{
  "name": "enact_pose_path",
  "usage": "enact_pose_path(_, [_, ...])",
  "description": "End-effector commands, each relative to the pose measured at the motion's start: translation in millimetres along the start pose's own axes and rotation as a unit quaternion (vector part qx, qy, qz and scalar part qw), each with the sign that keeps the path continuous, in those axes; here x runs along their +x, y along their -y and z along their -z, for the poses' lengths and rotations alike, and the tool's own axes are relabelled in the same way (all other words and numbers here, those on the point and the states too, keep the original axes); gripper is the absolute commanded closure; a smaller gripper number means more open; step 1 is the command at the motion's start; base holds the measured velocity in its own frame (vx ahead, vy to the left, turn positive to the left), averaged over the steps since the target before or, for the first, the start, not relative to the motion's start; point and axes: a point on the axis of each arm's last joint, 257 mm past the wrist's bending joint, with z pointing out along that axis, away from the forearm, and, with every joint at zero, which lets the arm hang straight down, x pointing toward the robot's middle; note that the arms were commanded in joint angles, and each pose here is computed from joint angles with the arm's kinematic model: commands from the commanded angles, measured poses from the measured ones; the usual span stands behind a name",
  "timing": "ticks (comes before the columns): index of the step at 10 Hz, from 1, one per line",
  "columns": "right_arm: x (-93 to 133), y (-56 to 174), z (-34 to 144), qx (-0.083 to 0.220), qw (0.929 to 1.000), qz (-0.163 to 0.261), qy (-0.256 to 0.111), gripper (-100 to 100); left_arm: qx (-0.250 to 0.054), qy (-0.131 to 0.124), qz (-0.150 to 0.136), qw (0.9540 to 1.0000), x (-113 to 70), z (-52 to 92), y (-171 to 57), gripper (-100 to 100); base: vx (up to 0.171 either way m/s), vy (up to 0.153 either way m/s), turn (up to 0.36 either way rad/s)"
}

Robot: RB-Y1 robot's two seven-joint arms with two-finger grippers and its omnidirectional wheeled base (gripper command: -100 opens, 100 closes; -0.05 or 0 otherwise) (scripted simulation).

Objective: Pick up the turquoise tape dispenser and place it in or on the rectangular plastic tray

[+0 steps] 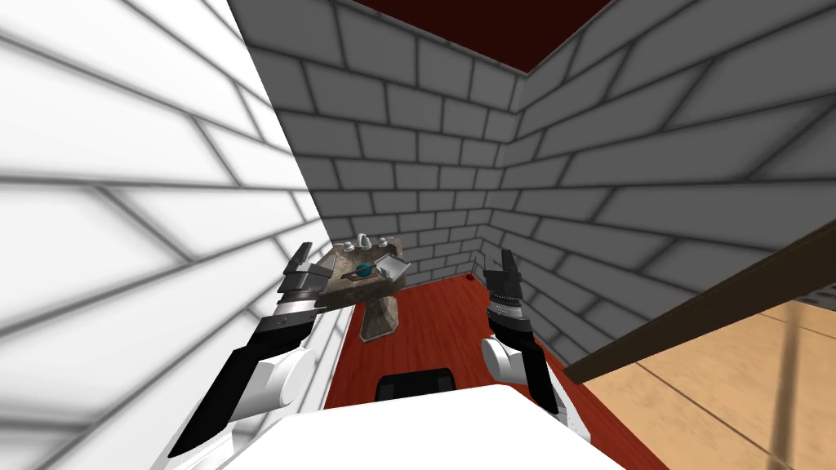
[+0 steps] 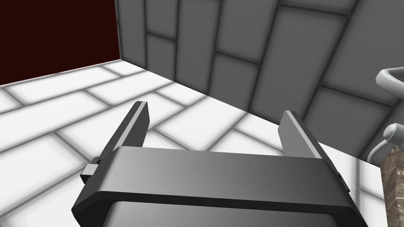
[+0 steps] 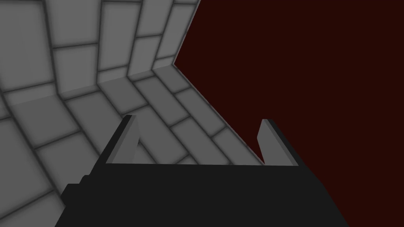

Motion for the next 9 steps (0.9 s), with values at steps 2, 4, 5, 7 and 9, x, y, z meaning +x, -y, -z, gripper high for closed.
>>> enact_pose_path(2, [0.0, 0.0, 0.0, 0.0, 1.0, 0.0, 0.0, 0, -0.023, 0.004, -0.003, 0.9997, -6.1, -4.8, -7.8, -100, 0.033, -0.025, 0.07])
enact_pose_path(4, [0.0, 0.0, 0.0, 0.0, 1.0, 0.0, 0.0, 0, -0.042, 0.008, -0.005, 0.9991, -11.4, -8.0, -14.8, -100, 0.032, -0.026, 0.071])
enact_pose_path(5, [0.0, 0.0, 0.0, 0.0, 1.0, 0.0, 0.0, 0, -0.044, 0.012, -0.006, 0.9989, -16.4, -11.7, -12.8, -100, 0.041, -0.023, 0.106])
enact_pose_path(7, [0.0, 0.0, 0.0, 0.0, 1.0, 0.0, 0.0, 0, -0.063, 0.012, -0.006, 0.9979, -16.7, -10.7, -22.2, -100, 0.03, -0.017, 0.017])
enact_pose_path(9, [0.0, 0.0, 0.0, 0.0, 1.0, 0.0, 0.0, 0, -0.084, 0.017, -0.006, 0.9963, -21.9, -12.8, -30.0, -100, 0.035, -0.021, 0.077])
